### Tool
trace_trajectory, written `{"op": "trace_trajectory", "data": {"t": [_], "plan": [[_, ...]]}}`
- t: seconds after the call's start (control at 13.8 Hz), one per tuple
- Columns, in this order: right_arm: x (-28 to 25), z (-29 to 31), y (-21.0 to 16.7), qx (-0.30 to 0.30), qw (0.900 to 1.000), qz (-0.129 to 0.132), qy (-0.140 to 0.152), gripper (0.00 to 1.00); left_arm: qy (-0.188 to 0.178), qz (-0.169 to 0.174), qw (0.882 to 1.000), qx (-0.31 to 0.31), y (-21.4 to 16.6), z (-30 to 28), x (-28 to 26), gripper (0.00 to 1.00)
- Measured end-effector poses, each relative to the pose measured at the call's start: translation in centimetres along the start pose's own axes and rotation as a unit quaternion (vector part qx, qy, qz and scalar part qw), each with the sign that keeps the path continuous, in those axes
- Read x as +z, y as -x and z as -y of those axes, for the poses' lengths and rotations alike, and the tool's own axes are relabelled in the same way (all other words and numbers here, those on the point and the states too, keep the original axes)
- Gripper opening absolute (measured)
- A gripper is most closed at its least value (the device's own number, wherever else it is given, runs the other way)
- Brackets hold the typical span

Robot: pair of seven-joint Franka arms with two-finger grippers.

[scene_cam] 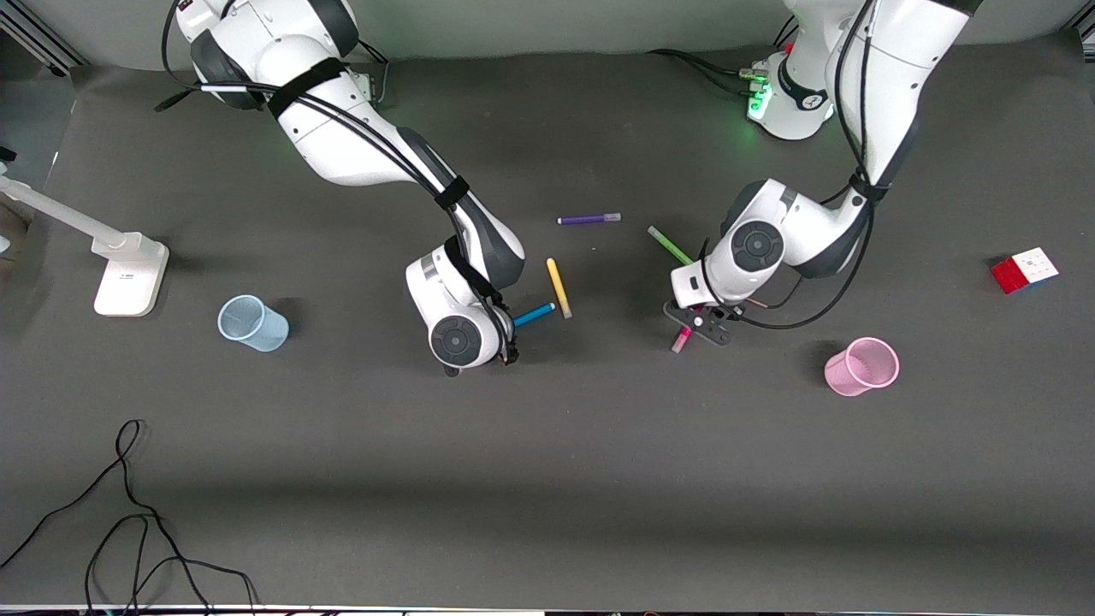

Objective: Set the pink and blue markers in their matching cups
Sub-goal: 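Carry the blue marker to the blue cup while the left gripper carries pink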

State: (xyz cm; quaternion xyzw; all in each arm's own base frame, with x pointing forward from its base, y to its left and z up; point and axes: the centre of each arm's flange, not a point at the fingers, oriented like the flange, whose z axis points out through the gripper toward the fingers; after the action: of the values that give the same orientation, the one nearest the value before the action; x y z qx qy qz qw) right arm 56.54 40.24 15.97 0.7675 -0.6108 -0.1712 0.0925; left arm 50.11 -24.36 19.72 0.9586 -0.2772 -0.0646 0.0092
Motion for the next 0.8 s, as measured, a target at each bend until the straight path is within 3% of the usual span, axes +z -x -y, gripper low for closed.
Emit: {"op": "trace_trajectory", "data": {"t": [0.14, 0.22, 0.58, 0.8], "plan": [[0.3, -0.1, -0.1, 0.001, 1.0, 0.0, 0.003, 0.25, -0.012, 0.02, 1.0, -0.021, -1.9, 1.5, -4.6, 0.18], [0.2, -0.1, -0.1, 0.002, 1.0, 0.001, 0.003, 0.2, -0.016, 0.026, 0.999, -0.036, -2.7, 2.3, -7.6, 0.18], [-0.5, 0.1, -0.8, 0.006, 1.0, 0.0, 0.0, 0.2, -0.01, 0.053, 0.991, -0.124, -0.7, 9.1, -20.6, 0.18], [-5.7, -0.2, -2.9, -0.004, 1.0, 0.008, -0.003, 0.2, -0.001, 0.073, 0.981, -0.182, 2.2, 15.4, -24.5, 0.18]]}}
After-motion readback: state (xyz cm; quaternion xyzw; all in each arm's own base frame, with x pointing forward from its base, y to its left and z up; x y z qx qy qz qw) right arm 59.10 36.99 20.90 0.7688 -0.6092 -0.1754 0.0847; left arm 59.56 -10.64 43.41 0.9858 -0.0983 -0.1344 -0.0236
